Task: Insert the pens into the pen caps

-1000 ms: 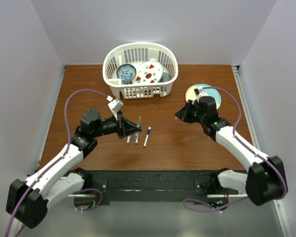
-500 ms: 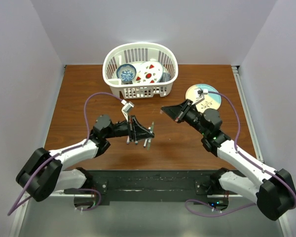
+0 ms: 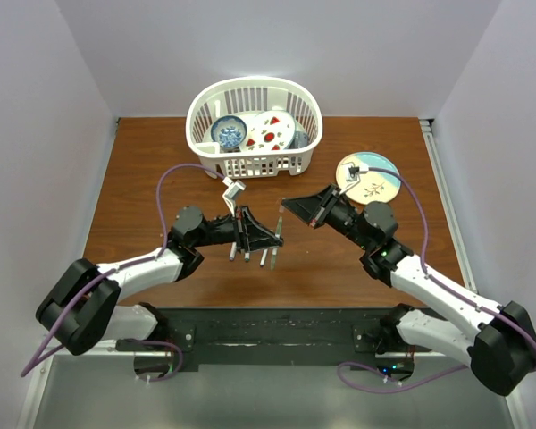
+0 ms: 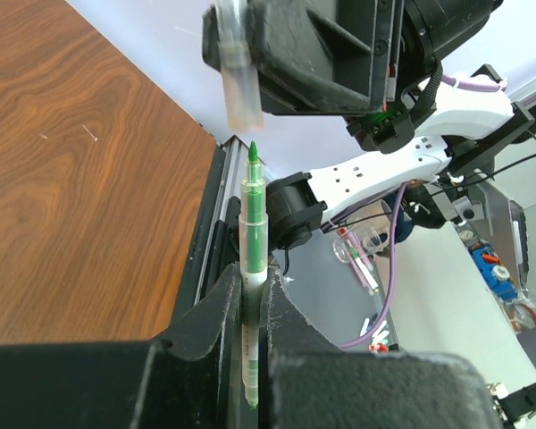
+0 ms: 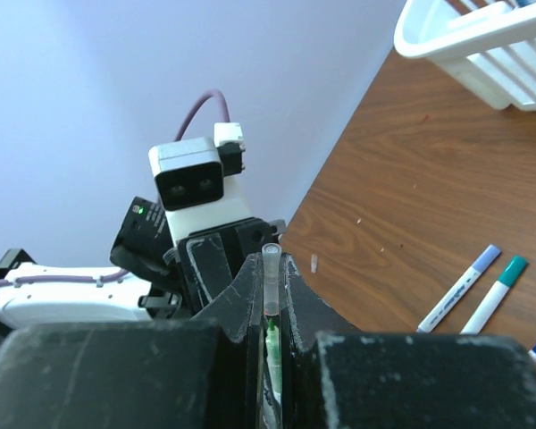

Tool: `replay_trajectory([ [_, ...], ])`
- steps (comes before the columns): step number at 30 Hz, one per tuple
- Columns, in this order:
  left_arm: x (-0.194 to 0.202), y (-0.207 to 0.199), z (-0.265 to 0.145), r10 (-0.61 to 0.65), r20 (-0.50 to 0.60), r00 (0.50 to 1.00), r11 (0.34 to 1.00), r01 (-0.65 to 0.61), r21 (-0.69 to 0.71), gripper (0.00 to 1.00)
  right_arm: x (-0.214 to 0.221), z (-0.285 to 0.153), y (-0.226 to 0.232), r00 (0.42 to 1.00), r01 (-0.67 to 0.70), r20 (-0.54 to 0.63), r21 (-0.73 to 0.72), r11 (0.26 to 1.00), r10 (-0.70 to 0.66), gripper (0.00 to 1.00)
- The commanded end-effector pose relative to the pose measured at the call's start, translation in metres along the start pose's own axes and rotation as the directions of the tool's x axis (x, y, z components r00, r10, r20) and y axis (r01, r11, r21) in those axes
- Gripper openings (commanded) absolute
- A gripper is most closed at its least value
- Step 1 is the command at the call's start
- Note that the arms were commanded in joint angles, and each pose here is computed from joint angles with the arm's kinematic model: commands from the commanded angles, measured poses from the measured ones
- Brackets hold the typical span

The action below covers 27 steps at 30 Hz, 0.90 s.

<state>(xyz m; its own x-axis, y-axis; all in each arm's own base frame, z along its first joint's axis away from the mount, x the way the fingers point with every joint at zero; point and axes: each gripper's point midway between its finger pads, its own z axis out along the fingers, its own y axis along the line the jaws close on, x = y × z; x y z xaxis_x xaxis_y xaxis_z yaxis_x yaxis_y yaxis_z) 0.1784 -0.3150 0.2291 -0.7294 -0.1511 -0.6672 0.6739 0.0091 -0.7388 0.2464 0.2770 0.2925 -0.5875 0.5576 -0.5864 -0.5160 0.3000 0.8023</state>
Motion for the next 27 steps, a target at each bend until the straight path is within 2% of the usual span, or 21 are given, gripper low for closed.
replay_trajectory([
  [1, -0.016, -0.021, 0.004, 0.095, 0.03, 0.995, 0.993, -0.096, 0.061, 0.0, -0.005, 0.002, 0.025, 1.0, 0.016, 0.025, -0.075, 0.997, -0.014, 0.0],
  [10, -0.018, -0.022, 0.003, 0.112, 0.037, 0.993, 0.992, -0.114, 0.051, 0.0, 0.006, -0.005, 0.024, 0.999, 0.052, 0.002, -0.058, 0.997, -0.052, 0.0],
  [19, -0.017, -0.023, 0.002, 0.114, 0.031, 0.993, 0.992, -0.116, 0.055, 0.0, -0.008, -0.005, 0.038, 0.995, 0.094, 0.028, -0.064, 0.993, -0.093, 0.0],
  [27, -0.017, -0.028, 0.001, 0.121, 0.031, 0.992, 0.99, -0.123, 0.069, 0.0, -0.011, 0.0, 0.032, 0.993, 0.113, 0.035, -0.035, 0.993, -0.112, 0.0],
])
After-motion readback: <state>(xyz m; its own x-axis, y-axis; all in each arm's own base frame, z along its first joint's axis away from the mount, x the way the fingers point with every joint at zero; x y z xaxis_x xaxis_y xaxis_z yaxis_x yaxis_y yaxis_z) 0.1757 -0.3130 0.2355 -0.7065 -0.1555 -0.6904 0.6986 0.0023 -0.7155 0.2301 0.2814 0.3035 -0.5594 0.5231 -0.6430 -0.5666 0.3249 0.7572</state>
